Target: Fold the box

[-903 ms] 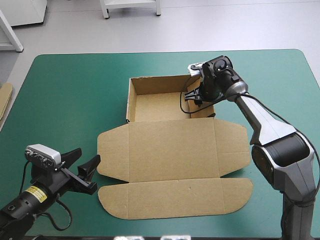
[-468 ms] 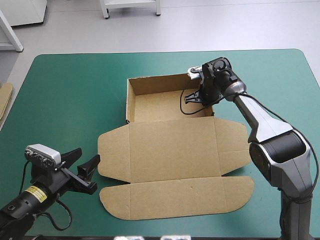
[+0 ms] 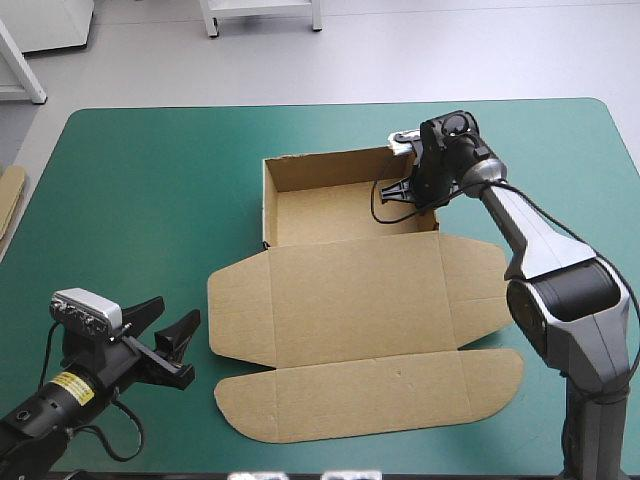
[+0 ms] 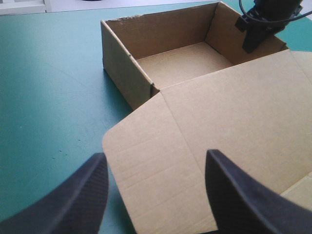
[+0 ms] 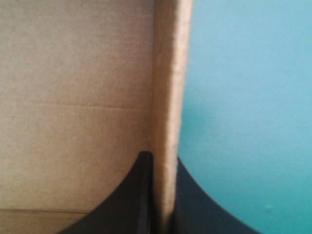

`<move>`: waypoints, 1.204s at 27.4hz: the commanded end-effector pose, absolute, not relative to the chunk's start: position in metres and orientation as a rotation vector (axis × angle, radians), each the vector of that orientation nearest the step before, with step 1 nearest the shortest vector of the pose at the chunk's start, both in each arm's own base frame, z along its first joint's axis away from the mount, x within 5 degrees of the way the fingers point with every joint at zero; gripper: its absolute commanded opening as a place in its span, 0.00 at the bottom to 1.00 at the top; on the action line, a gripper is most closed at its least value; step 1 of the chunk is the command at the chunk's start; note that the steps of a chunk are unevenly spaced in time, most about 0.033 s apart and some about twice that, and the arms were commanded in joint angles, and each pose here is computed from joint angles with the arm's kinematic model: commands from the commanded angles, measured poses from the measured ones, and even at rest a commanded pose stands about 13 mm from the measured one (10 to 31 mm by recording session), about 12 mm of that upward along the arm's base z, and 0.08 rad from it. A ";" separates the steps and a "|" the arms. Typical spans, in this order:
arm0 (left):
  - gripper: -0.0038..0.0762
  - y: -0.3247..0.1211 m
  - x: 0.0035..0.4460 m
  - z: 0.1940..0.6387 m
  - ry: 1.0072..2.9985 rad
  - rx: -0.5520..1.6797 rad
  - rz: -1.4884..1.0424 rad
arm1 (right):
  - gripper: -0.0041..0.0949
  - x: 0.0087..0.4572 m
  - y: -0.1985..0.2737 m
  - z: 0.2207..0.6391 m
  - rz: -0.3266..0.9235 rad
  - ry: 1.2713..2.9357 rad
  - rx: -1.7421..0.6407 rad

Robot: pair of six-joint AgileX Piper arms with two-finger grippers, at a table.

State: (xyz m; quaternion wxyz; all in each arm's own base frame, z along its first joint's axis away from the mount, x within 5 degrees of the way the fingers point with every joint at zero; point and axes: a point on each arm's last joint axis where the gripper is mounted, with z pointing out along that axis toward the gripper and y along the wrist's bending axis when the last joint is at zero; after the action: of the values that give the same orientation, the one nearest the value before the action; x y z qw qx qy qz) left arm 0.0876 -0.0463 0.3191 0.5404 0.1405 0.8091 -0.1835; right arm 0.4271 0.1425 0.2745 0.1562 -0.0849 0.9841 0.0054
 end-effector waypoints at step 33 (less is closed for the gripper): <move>0.58 -0.047 0.088 0.330 1.864 0.327 -0.456 | 0.02 0.404 -0.137 0.336 -0.169 2.671 0.515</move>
State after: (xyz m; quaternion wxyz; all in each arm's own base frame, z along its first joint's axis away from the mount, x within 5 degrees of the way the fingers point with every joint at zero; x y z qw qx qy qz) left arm 0.0869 -0.0463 0.3175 0.5331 0.1445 0.8138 -0.1810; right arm 0.4237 -0.1209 0.2949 0.1617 0.1686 0.9713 -0.0441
